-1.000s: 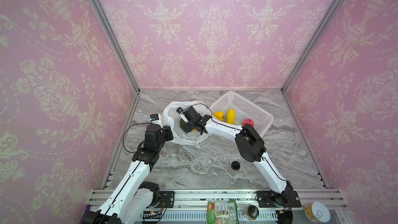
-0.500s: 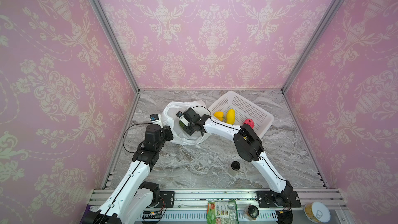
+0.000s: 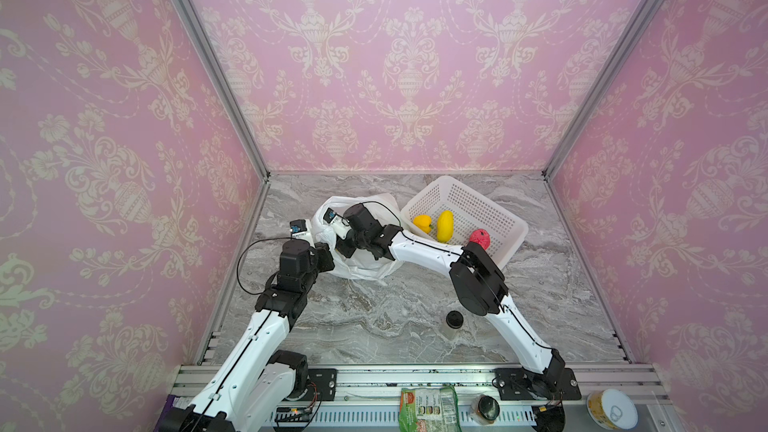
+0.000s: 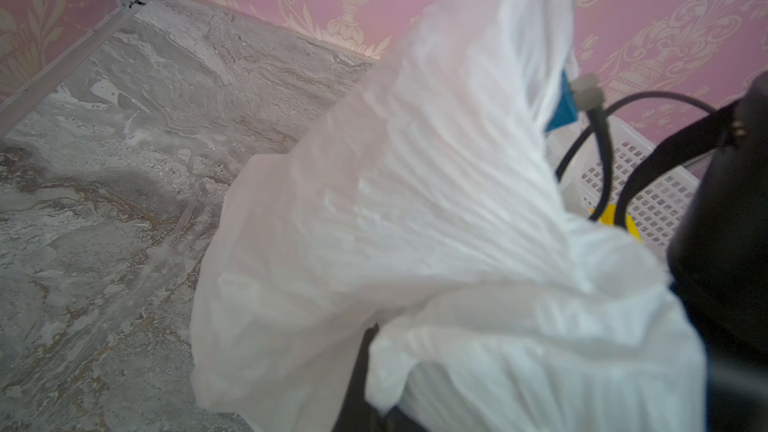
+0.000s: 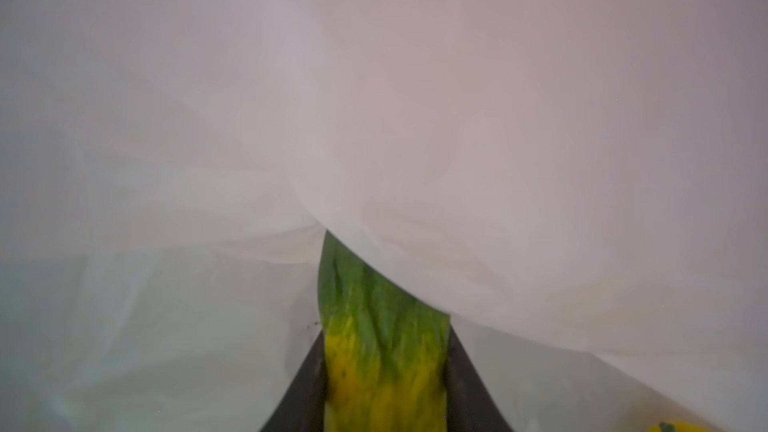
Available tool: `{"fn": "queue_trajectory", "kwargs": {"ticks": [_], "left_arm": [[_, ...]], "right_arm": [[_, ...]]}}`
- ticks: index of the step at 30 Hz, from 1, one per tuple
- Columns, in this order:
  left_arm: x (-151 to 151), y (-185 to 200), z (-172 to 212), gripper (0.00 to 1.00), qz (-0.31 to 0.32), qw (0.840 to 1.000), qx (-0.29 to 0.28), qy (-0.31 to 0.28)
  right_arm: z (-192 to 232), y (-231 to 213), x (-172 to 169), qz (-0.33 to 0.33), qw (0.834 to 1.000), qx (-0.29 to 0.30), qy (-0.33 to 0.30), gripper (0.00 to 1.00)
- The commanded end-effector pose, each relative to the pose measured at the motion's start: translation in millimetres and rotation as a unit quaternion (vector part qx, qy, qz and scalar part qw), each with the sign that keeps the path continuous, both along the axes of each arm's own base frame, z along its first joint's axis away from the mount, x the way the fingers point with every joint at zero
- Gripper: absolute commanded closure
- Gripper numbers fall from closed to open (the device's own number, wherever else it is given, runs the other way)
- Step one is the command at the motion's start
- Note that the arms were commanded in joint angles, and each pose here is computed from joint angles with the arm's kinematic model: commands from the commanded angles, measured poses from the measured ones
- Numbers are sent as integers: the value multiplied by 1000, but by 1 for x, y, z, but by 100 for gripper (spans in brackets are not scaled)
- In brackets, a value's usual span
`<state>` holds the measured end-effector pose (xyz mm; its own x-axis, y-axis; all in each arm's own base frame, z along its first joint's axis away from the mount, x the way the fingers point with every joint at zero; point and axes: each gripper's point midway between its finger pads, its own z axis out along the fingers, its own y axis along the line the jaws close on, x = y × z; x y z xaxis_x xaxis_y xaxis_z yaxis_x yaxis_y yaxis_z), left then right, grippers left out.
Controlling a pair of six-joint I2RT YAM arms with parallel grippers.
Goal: Untie the knot of the plastic bag and take out the fruit
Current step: 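Lift the papaya up out of the bag mouth with the right gripper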
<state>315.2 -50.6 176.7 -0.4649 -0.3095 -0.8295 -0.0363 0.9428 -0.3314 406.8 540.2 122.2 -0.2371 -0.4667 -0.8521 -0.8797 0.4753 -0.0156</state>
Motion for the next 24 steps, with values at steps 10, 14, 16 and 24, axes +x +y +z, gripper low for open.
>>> {"fn": "queue_trajectory", "kwargs": {"ticks": [10,14,16,24], "left_arm": [[4,0,-3,100,-3,1000,3,-1],[4,0,-3,100,-2,1000,3,-1],[4,0,-3,100,-2,1000,3,-1],[3,2,-5,100,2,1000,5,3]], "right_arm": [[26,33,25,34,997,46,-58,81],[23,35,25,36,997,44,-60,81],[23,35,27,34,996,46,-62,81],[38,34,23,44,995,73,-60,89]]}}
